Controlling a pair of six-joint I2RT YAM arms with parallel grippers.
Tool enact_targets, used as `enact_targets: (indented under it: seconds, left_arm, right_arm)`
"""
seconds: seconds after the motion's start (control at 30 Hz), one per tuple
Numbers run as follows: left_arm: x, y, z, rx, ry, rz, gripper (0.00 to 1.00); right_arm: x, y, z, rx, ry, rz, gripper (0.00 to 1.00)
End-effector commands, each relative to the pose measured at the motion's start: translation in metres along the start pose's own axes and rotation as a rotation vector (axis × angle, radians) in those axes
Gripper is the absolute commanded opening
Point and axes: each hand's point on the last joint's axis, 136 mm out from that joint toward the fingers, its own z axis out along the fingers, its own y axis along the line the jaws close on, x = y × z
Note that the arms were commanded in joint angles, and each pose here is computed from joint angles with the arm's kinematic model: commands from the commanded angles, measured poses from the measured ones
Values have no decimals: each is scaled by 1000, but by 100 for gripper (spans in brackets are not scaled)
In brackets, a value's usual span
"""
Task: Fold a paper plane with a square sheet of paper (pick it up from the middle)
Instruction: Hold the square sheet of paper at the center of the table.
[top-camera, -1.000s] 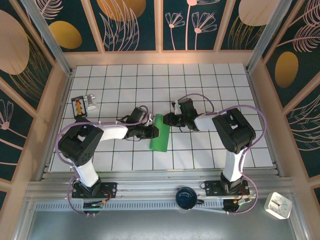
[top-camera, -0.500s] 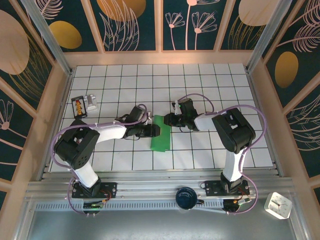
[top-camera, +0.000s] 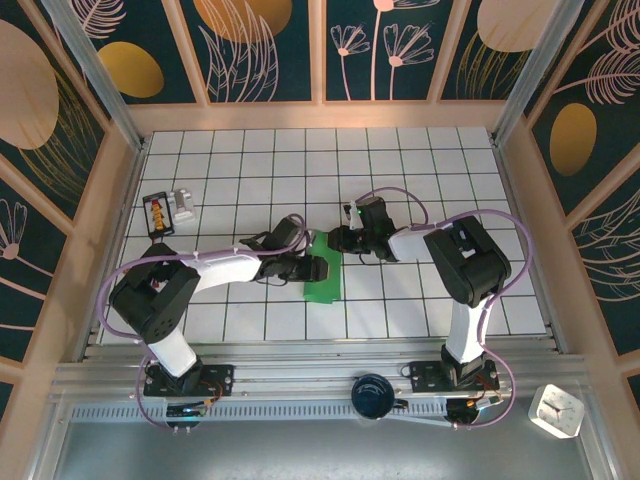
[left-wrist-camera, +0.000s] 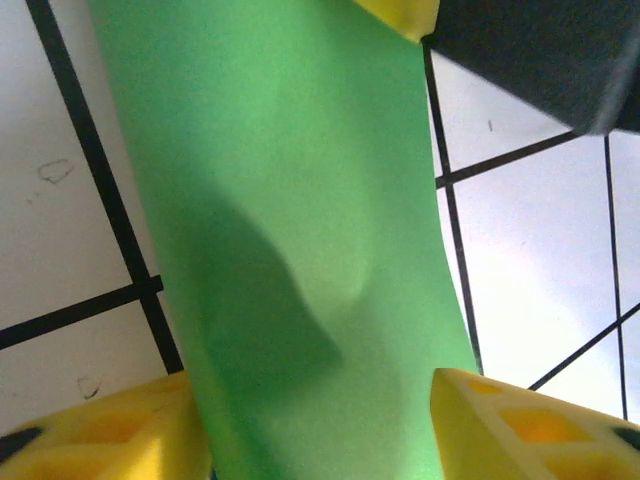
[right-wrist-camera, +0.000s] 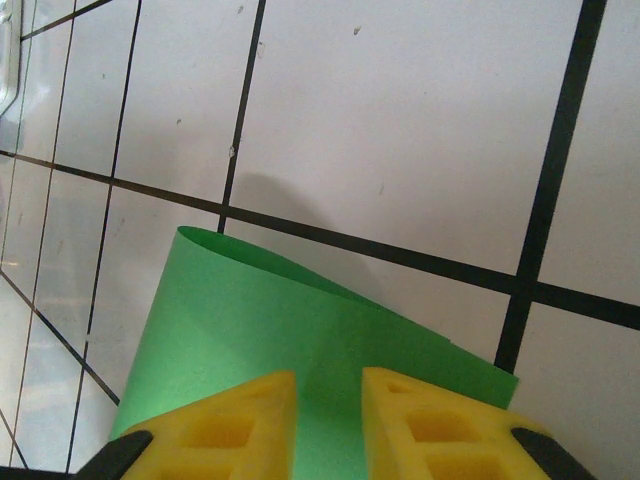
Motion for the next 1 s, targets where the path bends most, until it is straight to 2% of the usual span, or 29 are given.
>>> enact_targets:
  seconds: [0.0, 0.23, 0.6, 0.97]
  left_arm:
    - [0, 3, 0, -34, 10, -7, 49]
    - [0, 5, 1, -34, 7, -6, 41]
    - [10, 4, 11, 50, 32, -68, 28]
    - [14, 16, 11, 83, 20, -133, 22]
  right_arm:
    - [27, -28, 11, 87, 77, 30, 25]
    - [17, -16, 7, 64, 64, -1, 26]
    - [12, 4, -14, 27, 55, -62, 30]
    - [14, -7, -50, 90, 28, -74, 33]
